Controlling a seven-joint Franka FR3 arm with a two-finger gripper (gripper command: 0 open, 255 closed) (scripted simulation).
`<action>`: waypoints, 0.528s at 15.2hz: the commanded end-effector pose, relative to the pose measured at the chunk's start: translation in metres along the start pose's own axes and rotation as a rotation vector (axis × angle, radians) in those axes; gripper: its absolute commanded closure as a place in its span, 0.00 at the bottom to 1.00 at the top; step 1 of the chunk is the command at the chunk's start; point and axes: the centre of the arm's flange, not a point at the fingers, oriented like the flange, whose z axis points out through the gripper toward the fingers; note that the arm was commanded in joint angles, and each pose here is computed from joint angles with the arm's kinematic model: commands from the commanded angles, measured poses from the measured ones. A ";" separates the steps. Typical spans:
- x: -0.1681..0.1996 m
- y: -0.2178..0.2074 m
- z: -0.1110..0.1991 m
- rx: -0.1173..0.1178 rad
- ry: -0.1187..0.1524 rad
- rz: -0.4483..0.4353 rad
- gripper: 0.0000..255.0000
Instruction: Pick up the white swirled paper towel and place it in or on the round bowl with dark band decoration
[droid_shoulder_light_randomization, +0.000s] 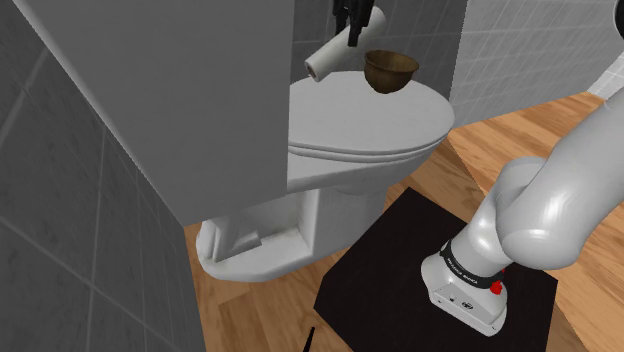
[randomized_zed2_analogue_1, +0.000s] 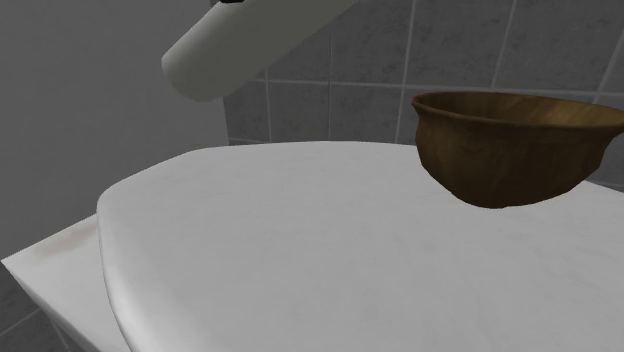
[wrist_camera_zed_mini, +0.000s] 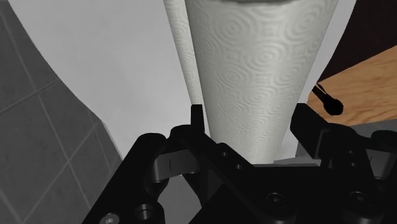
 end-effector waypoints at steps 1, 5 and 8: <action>0.001 -0.001 -0.011 0.000 0.000 0.000 1.00; -0.012 0.003 -0.024 0.000 0.000 0.000 1.00; -0.049 0.018 -0.027 0.000 0.000 0.000 1.00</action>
